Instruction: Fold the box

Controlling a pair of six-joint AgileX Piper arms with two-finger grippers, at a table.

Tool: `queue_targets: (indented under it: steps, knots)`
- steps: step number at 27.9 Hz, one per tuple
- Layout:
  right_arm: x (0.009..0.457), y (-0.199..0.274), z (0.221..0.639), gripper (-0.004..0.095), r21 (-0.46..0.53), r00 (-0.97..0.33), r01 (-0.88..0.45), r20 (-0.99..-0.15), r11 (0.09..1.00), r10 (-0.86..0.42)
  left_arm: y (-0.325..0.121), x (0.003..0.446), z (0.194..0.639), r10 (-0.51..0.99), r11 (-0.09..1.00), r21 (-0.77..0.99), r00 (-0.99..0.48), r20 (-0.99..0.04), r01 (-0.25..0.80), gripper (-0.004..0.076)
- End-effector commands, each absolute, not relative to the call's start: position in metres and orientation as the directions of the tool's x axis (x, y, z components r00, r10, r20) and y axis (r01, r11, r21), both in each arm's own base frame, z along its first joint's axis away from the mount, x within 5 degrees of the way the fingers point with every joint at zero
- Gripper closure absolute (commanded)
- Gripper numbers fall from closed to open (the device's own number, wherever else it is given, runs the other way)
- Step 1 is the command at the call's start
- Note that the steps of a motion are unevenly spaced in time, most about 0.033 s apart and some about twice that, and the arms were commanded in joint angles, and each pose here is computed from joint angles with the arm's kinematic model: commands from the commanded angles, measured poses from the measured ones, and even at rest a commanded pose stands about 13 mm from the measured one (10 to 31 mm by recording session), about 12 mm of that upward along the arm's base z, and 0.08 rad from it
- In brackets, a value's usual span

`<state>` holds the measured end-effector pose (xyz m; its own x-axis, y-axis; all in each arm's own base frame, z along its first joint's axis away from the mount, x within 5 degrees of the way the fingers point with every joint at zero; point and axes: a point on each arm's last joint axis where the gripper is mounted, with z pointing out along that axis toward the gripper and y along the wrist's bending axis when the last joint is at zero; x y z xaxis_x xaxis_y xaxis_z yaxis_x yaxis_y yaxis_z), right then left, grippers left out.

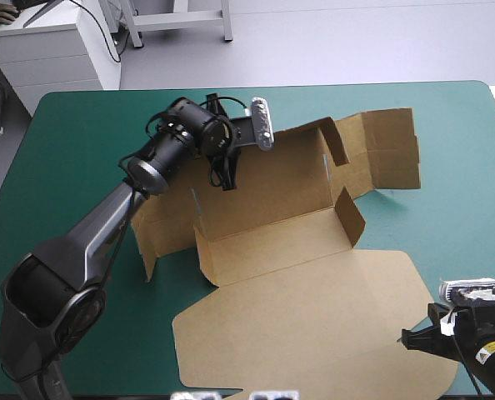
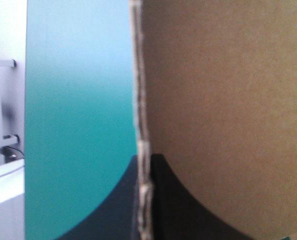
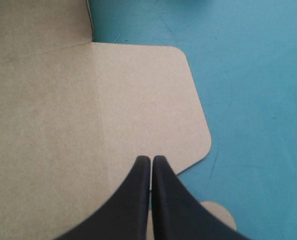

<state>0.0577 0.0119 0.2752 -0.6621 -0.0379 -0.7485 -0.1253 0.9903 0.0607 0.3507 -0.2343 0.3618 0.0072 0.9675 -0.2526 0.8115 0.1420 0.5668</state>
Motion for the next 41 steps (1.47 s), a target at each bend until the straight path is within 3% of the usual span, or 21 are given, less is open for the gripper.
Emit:
queue_targets:
  steps: [1,5,9,16,24,34,41]
  knots:
    - [0.062,0.012,0.288,0.0912,0.049,-0.601,-0.127,-0.799,0.991,-0.037,-0.254,0.321,0.404,0.959,0.078,0.711,0.142,-0.246,0.699,0.0731]
    - [0.062,0.011,0.287,0.0912,0.044,-0.601,-0.125,-0.798,0.991,-0.041,-0.285,0.295,0.408,0.955,-0.027,0.772,0.244,-0.167,0.635,0.0731]
    - [0.062,0.01,0.287,0.0912,0.03,-0.6,-0.122,-0.799,0.992,-0.05,-0.305,0.276,0.414,0.947,-0.05,0.825,0.289,-0.14,0.563,0.0731]
    - [0.062,0.01,0.287,0.0912,0.026,-0.6,-0.121,-0.799,0.992,-0.052,-0.325,0.26,0.423,0.924,0.052,0.871,0.306,-0.227,0.489,0.0731]
    - [0.059,0.009,0.297,0.0912,0.03,-0.598,-0.114,-0.8,0.993,-0.045,-0.327,0.265,0.4,0.945,0.073,0.901,0.259,-0.2,0.429,0.0731]
    - [0.06,0.005,0.353,0.0912,0.019,-0.475,-0.06,-0.88,0.998,-0.012,-0.337,0.258,0.374,0.952,0.041,0.913,0.261,-0.159,0.405,0.0731]
    - [0.102,0.006,0.409,0.0912,0.028,-0.407,-0.051,-0.913,0.998,0.005,-0.335,0.258,0.366,0.956,0.09,0.9,0.216,-0.198,0.427,0.0731]
